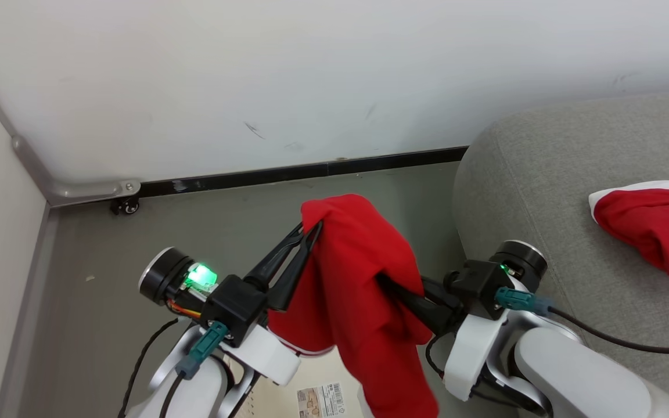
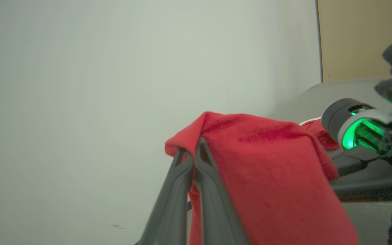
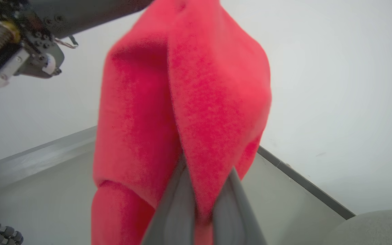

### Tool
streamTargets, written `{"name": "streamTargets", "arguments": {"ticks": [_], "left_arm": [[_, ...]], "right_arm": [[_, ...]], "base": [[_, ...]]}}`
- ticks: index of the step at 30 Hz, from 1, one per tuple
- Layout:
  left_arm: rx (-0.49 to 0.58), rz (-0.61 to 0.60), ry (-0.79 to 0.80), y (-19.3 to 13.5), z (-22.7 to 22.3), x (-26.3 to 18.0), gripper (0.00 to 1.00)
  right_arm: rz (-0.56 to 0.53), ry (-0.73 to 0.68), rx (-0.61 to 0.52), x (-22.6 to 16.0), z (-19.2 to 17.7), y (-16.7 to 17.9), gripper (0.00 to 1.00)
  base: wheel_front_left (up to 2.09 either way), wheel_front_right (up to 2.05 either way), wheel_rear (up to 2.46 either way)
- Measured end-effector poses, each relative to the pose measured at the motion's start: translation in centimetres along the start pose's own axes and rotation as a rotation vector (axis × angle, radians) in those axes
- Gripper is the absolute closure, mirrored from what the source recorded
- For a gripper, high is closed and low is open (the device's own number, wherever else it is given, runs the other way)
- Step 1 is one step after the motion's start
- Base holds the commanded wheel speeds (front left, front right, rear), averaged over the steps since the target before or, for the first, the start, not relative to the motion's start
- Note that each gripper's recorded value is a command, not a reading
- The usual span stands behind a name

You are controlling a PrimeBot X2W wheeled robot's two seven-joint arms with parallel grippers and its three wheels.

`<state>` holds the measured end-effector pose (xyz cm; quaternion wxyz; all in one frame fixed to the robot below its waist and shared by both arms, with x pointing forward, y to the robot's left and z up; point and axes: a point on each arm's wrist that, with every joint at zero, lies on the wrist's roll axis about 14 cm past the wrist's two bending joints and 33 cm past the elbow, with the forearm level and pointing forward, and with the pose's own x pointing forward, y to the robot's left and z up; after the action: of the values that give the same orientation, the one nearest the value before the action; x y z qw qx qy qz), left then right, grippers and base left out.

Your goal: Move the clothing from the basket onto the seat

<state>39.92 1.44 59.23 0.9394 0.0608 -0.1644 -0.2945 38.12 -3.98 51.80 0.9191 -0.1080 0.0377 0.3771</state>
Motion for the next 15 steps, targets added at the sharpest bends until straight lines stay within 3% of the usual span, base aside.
{"name": "streamTargets", "arguments": {"ticks": [10, 11, 15], "left_arm": [[-0.050, 0.054, 0.153, 1.0, -4.9, -1.9, 1.00], [-0.056, 0.054, 0.158, 0.9, -5.1, -1.9, 0.95], [-0.084, 0.057, 0.149, 0.7, -4.9, -1.6, 0.53]], "right_arm": [[-0.083, -0.101, 0.205, -1.9, 1.1, -1.2, 1.00], [-0.098, -0.121, 0.216, -2.1, 1.5, -1.7, 1.00], [-0.140, -0.170, 0.236, -2.8, 2.5, -3.0, 1.00]], "base": [[0.00, 0.00, 0.00], [0.00, 0.00, 0.00], [0.00, 0.00, 0.00]]}}
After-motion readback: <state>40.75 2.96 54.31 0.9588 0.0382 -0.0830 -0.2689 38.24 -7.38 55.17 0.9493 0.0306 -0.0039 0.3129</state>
